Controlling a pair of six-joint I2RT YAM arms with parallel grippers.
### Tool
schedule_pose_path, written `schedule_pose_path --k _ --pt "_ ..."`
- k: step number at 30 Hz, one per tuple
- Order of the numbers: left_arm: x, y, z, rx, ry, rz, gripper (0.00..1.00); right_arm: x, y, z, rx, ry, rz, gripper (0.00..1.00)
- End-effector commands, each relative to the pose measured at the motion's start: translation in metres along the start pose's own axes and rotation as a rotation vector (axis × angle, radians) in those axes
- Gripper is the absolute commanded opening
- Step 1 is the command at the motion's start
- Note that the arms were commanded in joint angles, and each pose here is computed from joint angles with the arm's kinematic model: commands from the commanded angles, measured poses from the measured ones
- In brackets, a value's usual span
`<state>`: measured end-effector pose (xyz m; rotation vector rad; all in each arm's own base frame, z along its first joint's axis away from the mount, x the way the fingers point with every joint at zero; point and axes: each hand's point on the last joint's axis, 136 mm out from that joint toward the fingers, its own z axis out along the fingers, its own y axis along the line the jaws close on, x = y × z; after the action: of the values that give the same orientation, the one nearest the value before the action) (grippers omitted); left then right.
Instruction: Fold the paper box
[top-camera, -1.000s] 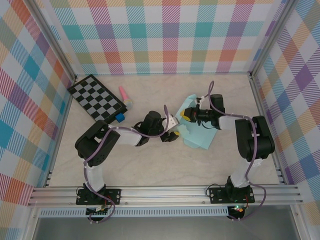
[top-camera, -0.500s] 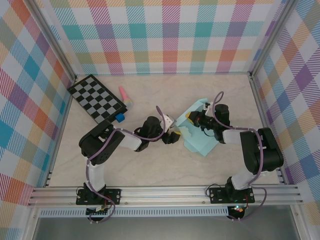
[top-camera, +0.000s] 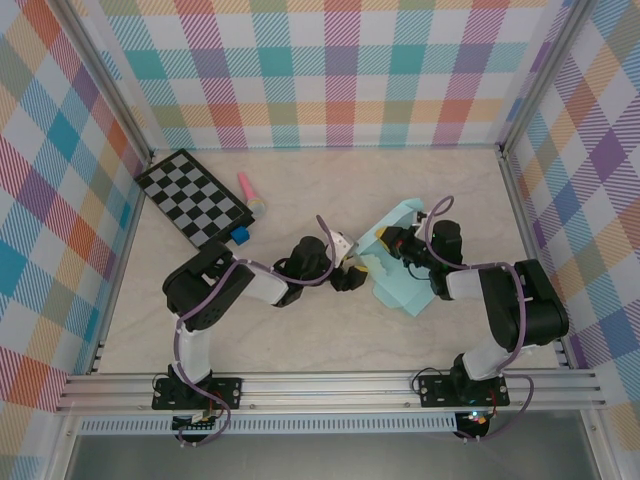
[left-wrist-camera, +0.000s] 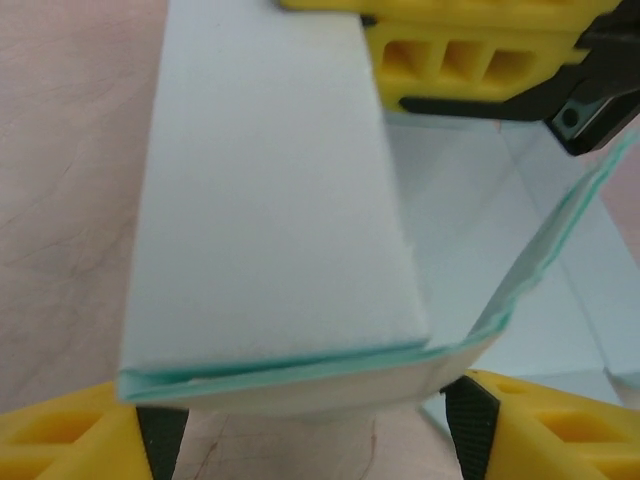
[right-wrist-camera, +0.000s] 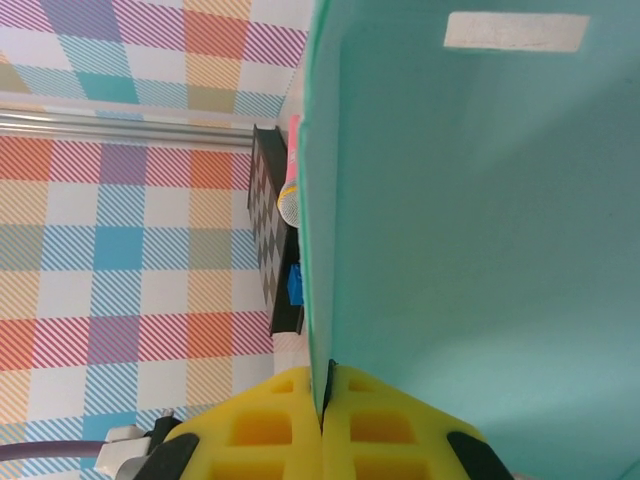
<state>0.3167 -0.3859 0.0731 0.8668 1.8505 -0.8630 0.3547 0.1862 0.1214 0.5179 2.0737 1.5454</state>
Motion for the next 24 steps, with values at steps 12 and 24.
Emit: schedule_pose_path --k 12,24 --pt "-0.045 0.027 -0.030 -0.181 -0.117 0.132 0.70 -0.002 0.050 0.044 -0.146 0.056 -0.010 0.00" --pt "-0.026 0.060 -0.039 -0.258 -0.068 0.073 0.56 0.010 0.024 0.078 -0.160 0.093 0.057 0.00"
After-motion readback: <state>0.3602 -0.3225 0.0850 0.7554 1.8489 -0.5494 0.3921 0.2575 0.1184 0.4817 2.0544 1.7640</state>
